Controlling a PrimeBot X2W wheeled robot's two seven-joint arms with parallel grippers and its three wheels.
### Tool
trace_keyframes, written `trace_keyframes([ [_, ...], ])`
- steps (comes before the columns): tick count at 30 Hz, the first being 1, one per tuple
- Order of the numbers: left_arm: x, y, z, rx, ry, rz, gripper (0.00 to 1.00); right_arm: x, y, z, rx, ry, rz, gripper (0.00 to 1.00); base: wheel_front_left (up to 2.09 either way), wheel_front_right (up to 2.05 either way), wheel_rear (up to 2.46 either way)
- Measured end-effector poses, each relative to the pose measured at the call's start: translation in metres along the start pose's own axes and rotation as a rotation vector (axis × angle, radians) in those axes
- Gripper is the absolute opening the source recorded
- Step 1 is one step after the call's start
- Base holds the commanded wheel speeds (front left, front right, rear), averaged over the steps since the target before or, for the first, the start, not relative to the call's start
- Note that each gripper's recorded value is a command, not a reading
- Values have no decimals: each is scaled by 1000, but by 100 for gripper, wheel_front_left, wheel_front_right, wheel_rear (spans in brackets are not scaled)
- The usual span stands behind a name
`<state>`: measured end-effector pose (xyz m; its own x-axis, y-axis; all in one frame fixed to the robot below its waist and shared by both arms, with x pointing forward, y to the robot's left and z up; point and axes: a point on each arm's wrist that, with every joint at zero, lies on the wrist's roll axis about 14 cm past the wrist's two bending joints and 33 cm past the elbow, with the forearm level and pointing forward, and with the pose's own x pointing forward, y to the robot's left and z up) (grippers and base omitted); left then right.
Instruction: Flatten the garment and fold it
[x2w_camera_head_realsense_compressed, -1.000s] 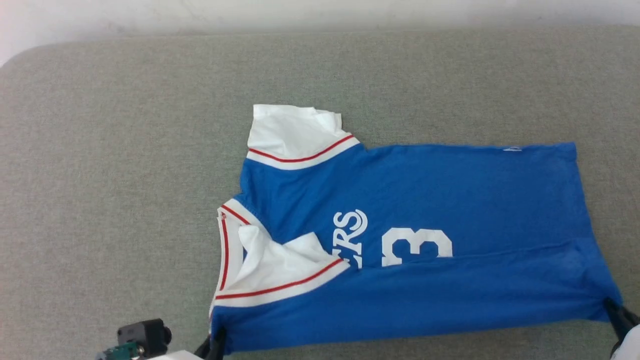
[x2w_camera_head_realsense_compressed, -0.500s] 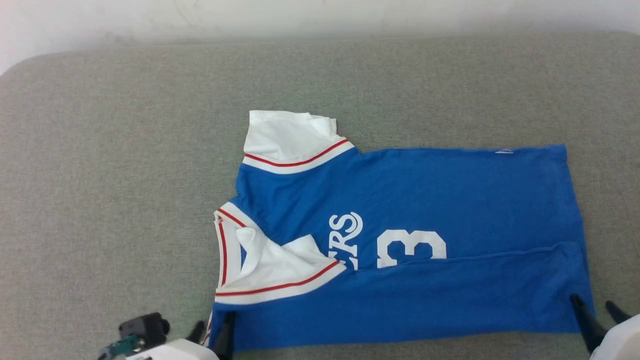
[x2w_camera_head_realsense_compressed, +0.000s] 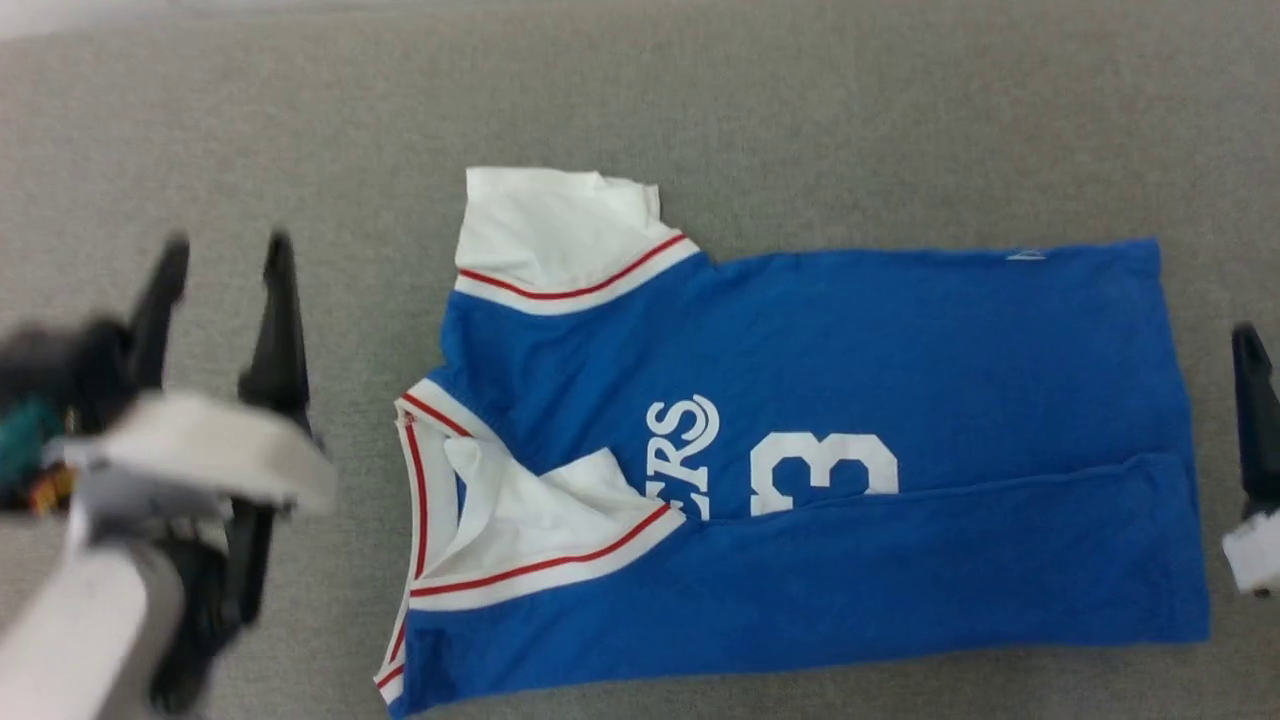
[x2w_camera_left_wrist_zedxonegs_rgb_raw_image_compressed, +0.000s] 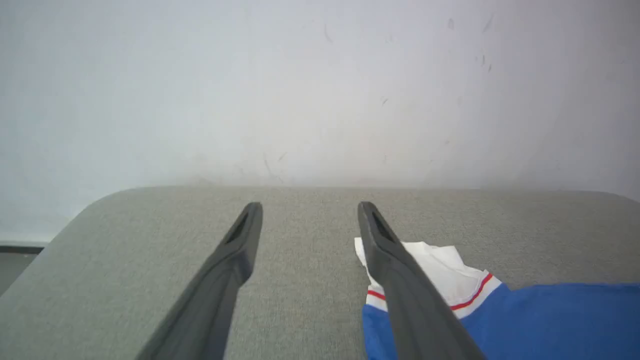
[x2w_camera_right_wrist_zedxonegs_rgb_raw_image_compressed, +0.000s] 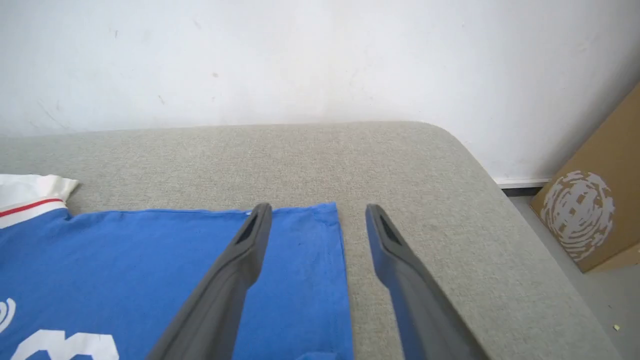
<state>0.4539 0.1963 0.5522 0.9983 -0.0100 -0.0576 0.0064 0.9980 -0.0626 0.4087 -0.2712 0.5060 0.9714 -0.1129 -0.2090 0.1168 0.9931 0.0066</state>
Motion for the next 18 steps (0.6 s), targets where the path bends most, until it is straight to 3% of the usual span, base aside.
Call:
trace_keyframes([
  [9,110,-64,10,237,128,-261,100,44,24,-22,-25,33,74,100,0,0,0],
  [13,138,-81,-38,287,322,-339,100,56,24,-46,-23,90,75,100,0,0,0],
  [18,144,-70,-115,315,617,-327,100,62,20,-74,-23,155,65,100,0,0,0],
])
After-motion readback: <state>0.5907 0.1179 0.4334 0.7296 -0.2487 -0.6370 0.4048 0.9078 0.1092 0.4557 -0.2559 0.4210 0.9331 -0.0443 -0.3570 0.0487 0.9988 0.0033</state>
